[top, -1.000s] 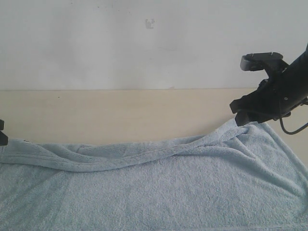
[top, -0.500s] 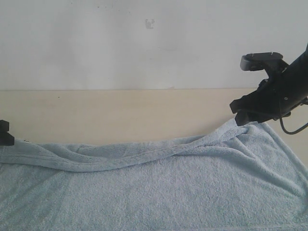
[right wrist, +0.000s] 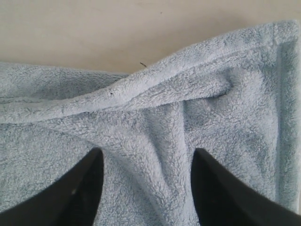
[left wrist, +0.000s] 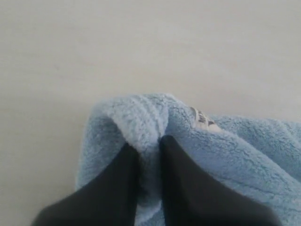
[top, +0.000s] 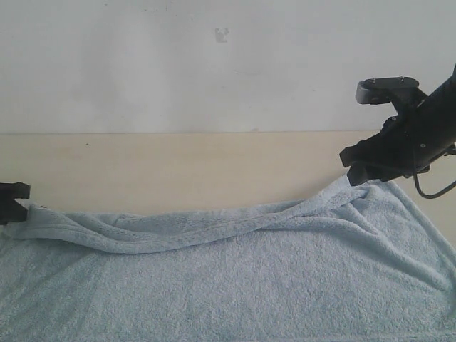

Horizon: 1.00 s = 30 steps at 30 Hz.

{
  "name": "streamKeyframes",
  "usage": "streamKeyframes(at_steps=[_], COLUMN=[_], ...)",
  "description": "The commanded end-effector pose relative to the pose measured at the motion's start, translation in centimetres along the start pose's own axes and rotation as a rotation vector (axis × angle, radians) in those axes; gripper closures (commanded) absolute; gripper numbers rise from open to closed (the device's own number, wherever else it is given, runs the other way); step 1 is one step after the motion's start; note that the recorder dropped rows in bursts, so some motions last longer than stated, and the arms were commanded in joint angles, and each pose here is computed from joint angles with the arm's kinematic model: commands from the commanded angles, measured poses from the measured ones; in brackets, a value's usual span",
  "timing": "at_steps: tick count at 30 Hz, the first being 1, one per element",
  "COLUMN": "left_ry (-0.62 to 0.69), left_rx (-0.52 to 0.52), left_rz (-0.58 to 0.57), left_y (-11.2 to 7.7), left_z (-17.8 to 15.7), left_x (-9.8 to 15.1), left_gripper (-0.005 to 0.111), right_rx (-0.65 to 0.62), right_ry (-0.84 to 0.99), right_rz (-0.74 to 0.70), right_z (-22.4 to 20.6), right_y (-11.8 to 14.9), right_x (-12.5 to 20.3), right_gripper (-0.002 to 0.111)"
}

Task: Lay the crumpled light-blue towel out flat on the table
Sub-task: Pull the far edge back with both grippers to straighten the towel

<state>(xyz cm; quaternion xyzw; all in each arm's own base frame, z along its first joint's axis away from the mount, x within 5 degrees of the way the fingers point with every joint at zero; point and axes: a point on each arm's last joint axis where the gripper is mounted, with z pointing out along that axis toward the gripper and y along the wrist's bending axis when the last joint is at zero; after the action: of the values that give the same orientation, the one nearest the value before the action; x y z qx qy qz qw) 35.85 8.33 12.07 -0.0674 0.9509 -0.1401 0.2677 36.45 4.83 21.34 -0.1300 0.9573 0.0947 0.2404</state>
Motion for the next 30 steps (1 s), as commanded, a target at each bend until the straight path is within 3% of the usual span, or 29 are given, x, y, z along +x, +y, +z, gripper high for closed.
streamKeyframes(at_steps=[1,3,6,9,15,16,18,21,22,26,28,30], left_ry=[0.024,0.014,-0.115,-0.187,-0.319,-0.338,-0.33,-0.197,-0.177,-0.12,-0.126,-0.12], left_rx=[0.087,0.151,0.244,0.196,-0.024,-0.047,-0.048,0.077,0.093,0.101,0.095,0.11], left_rz=[-0.049,-0.055,-0.033,-0.074,-0.379,-0.418,-0.475,-0.46,-0.453,-0.298,-0.239,-0.186], left_y=[-1.1,-1.9,-3.9,-3.6,0.0,0.5,1.3,0.9,0.8,0.1,-0.3,-1.0], left_z=[-0.2,-1.0,-4.6,-5.2,-2.6,-2.2,-0.6,2.2,2.5,1.1,-0.3,-1.6], left_x=[-0.4,-1.6,-5.6,-7.0,-7.8,-7.8,-7.7,-6.9,-6.7,-6.6,-7.0,-7.3], left_gripper=[0.103,0.103,0.103,0.103,0.099,0.095,0.067,0.022,0.023,0.045,0.052,0.06], right_rx=[0.0,0.002,0.009,0.004,-0.015,-0.015,-0.014,-0.013,-0.012,-0.086,-0.094,-0.086], right_ry=[-0.015,-0.02,-0.033,-0.041,-0.019,-0.019,-0.022,-0.026,-0.028,0.013,0.011,-0.011], right_rz=[0.0,0.0,0.0,0.011,0.02,0.02,0.021,0.021,0.021,-0.027,-0.046,-0.073], right_z=[-0.1,-0.1,-0.1,-0.1,-0.1,-0.1,-0.1,-0.1,-0.1,0.2,0.9,1.7], right_y=[0.0,0.0,-0.1,-0.1,0.1,0.1,0.1,0.1,0.1,1.0,1.5,2.2], right_x=[-0.2,-0.3,-0.4,-0.5,-0.3,-0.3,-0.3,-0.3,-0.4,0.0,-0.1,-0.3], right_gripper=[0.054,0.054,0.054,0.054,0.054,0.054,0.054,0.054,0.054,0.056,0.065,0.084])
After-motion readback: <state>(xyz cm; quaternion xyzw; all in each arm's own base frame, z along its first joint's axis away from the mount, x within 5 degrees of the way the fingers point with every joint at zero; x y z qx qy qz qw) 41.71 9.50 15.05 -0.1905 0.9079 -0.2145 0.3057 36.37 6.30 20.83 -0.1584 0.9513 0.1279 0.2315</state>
